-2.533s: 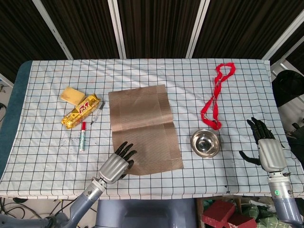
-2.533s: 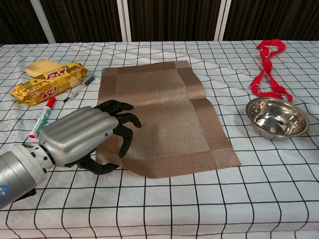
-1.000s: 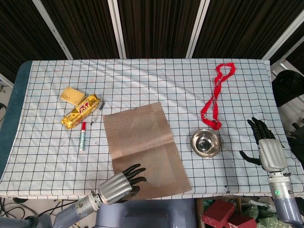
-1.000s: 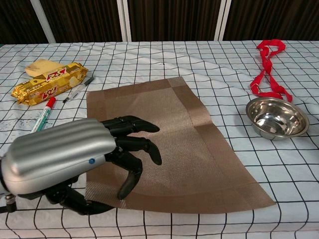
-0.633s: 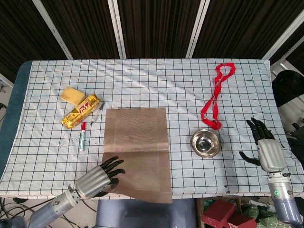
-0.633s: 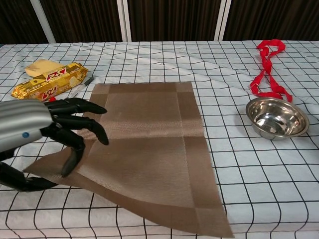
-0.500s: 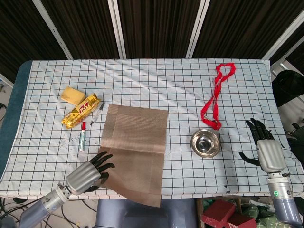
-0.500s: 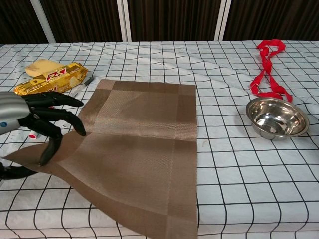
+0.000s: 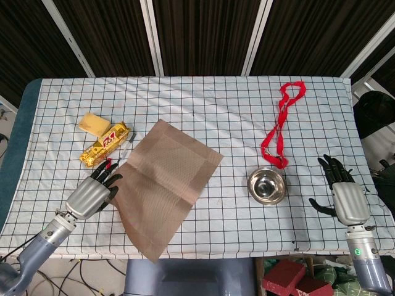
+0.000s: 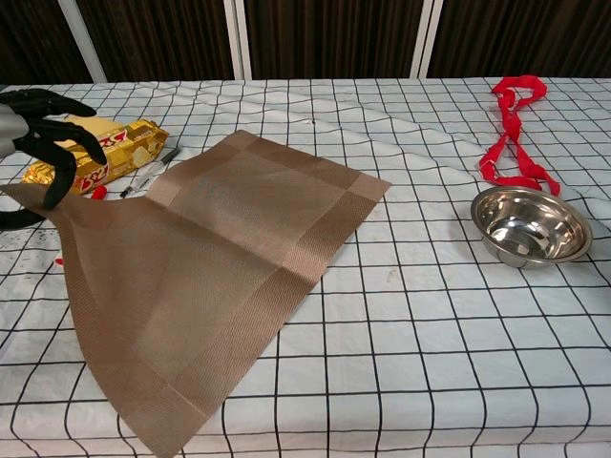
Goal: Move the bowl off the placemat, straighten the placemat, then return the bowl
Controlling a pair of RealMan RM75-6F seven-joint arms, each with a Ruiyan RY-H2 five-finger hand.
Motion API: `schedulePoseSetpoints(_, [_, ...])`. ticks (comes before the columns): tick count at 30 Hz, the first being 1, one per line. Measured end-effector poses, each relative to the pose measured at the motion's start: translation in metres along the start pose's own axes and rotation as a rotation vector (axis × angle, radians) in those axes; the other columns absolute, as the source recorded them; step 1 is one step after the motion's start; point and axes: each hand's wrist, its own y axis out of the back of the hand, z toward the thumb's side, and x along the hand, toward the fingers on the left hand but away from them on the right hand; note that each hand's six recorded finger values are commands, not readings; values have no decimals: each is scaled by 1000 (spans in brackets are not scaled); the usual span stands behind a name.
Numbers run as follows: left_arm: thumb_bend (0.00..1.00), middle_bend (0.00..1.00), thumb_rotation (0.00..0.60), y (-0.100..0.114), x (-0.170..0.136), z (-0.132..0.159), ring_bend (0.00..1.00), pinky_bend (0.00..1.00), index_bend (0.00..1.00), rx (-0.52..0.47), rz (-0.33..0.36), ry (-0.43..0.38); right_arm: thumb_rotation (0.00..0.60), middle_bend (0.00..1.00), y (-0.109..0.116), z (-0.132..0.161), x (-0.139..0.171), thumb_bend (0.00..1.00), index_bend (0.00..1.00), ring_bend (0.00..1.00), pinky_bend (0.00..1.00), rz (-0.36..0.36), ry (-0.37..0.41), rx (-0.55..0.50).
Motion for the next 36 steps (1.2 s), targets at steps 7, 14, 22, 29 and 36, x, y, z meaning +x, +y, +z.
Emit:
schedulePoseSetpoints(7, [481, 250, 600, 14, 42, -1, 32, 42, 661, 54, 61, 38, 600, 0, -1, 1, 0, 161, 0, 0, 178, 5, 4, -1])
schedulePoseSetpoints(14, [481, 250, 600, 30, 72, 2, 32, 42, 660, 156, 116, 25, 600, 0, -1, 1, 0, 160, 0, 0, 178, 7, 3, -6])
schedulePoseSetpoints(22, [481, 250, 600, 35, 83, -30, 32, 42, 660, 254, 120, 104, 600, 0, -2, 2, 0, 160, 0, 0, 178, 13, 8, -2])
schedulePoseSetpoints(29, [482, 250, 600, 39, 80, -60, 32, 42, 660, 285, 124, 178, 600, 0, -3, 2, 0, 161, 0, 0, 178, 16, 8, 0])
schedulePoseSetpoints(36, [402, 236, 600, 48, 71, -82, 32, 39, 624, 333, 148, 221, 600, 0, -4, 2, 1, 160, 0, 0, 178, 20, 10, 3])
